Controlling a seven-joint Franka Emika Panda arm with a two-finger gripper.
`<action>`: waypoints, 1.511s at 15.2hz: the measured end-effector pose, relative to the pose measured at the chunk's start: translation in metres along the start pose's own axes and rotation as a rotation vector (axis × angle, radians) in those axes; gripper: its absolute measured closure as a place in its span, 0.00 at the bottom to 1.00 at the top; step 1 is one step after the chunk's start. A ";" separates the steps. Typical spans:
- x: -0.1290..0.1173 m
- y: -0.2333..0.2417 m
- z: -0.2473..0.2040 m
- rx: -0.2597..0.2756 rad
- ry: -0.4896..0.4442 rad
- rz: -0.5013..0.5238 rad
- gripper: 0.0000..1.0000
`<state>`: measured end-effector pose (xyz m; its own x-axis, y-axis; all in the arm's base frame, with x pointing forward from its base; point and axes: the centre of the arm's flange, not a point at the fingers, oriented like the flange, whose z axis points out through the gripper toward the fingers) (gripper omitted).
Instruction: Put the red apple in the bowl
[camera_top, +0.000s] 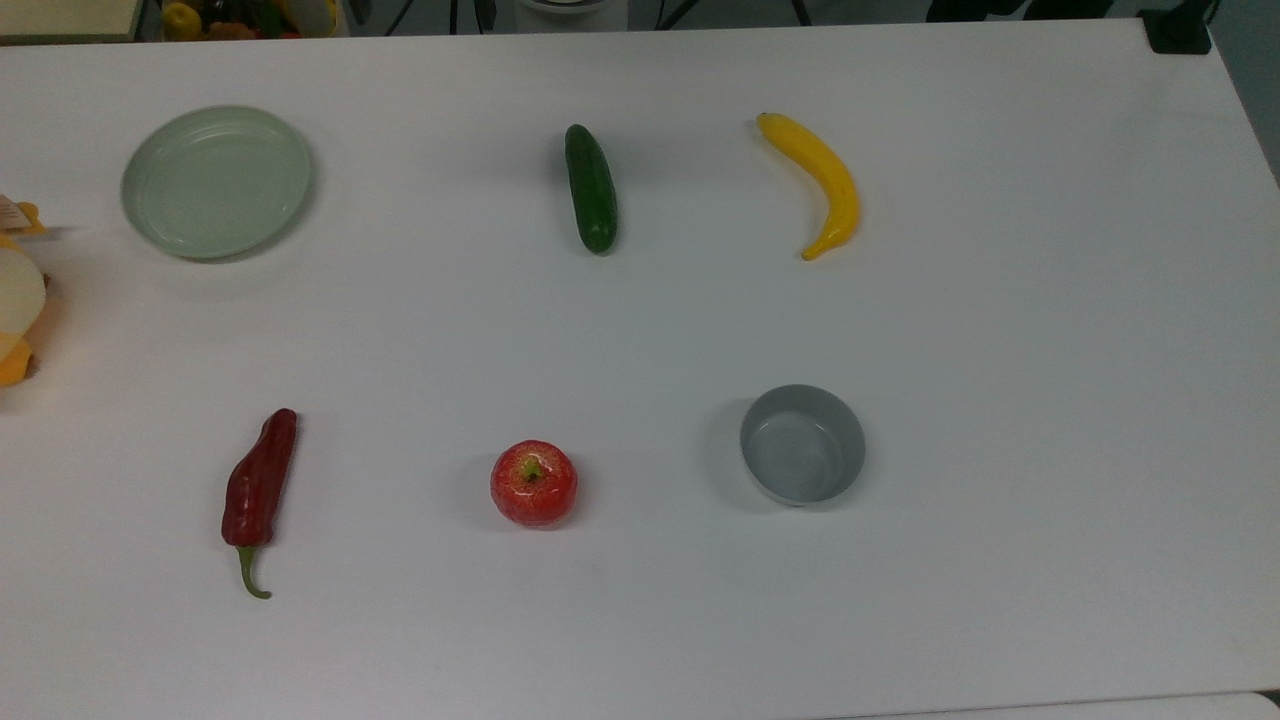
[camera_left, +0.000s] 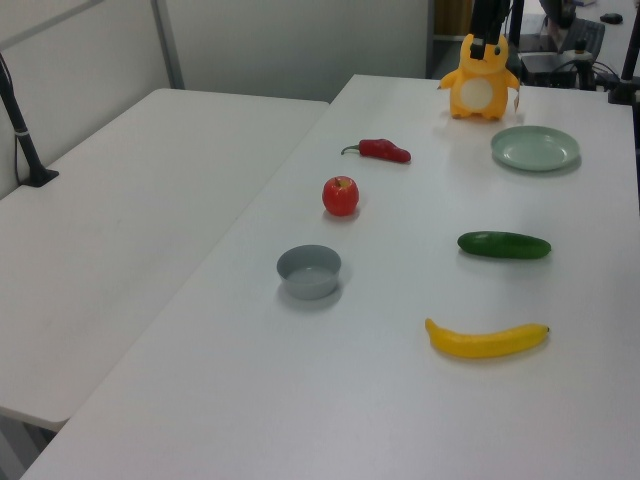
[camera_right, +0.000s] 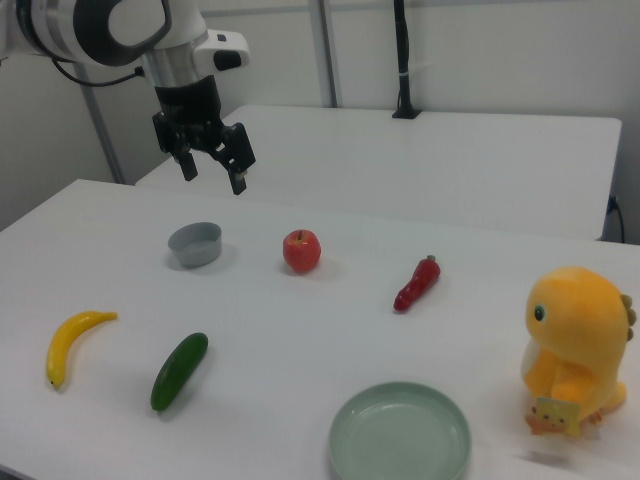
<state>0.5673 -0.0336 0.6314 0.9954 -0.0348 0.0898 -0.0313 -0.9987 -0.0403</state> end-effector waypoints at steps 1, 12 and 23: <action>0.000 -0.001 0.000 0.000 0.000 -0.001 0.00; 0.000 -0.014 0.001 0.002 -0.002 -0.026 0.00; 0.022 -0.038 0.031 0.013 -0.038 -0.070 0.00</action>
<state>0.5935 0.0044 0.6042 0.9978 0.0366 0.0550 0.0393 -0.9980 -0.0486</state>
